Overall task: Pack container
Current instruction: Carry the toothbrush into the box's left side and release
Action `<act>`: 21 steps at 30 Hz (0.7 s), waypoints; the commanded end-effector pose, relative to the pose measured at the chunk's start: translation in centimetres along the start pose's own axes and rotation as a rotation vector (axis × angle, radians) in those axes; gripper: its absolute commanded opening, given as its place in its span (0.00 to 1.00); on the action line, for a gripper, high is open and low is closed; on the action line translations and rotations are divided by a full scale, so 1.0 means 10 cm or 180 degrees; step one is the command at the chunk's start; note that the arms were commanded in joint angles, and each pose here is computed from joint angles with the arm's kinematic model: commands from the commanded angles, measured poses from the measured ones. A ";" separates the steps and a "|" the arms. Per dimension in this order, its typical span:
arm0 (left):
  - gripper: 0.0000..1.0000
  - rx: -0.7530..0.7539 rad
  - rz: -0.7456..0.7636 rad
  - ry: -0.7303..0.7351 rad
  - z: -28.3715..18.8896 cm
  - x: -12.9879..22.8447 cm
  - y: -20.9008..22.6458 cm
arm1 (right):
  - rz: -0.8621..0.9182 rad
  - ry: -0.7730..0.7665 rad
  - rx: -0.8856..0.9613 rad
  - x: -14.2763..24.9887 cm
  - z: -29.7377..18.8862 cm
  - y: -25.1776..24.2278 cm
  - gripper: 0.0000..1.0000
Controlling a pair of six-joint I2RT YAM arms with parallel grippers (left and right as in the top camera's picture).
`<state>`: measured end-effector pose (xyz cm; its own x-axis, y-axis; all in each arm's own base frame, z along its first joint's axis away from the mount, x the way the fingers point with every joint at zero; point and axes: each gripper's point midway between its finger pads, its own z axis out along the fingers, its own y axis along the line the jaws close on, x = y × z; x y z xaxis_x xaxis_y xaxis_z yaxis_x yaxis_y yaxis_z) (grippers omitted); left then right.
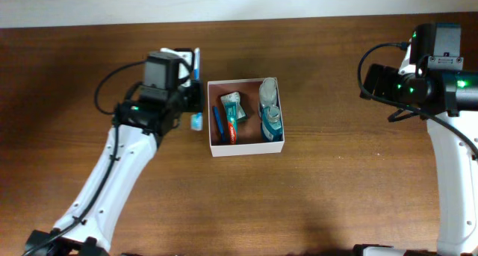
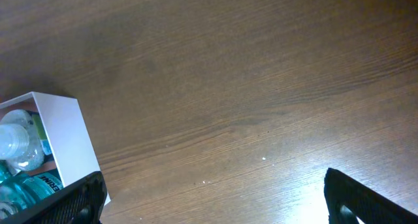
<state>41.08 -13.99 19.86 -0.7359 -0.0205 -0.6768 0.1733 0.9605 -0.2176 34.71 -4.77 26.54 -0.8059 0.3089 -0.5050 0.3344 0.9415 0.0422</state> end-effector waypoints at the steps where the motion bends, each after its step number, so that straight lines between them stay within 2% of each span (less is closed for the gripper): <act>1: 0.01 -0.0149 -0.0411 -0.0149 -0.04 -0.06 -0.16 | 0.0034 -0.0033 0.0018 -0.03 -0.01 -0.02 0.98; 9: 0.01 -0.0258 -0.0422 -0.0120 0.22 0.06 -0.34 | 0.0034 -0.0033 0.0018 -0.03 -0.01 -0.02 0.98; 21: 0.01 -0.0282 -0.0395 0.0254 0.63 0.38 -0.33 | 0.0034 -0.0032 0.0018 -0.03 -0.01 -0.02 0.98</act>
<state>41.48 -18.51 13.92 -0.7947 -0.1120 -0.5966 0.0283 0.9749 -0.2207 34.71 -4.77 26.54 -0.8058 0.3093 -0.5050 0.3347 0.9414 0.0424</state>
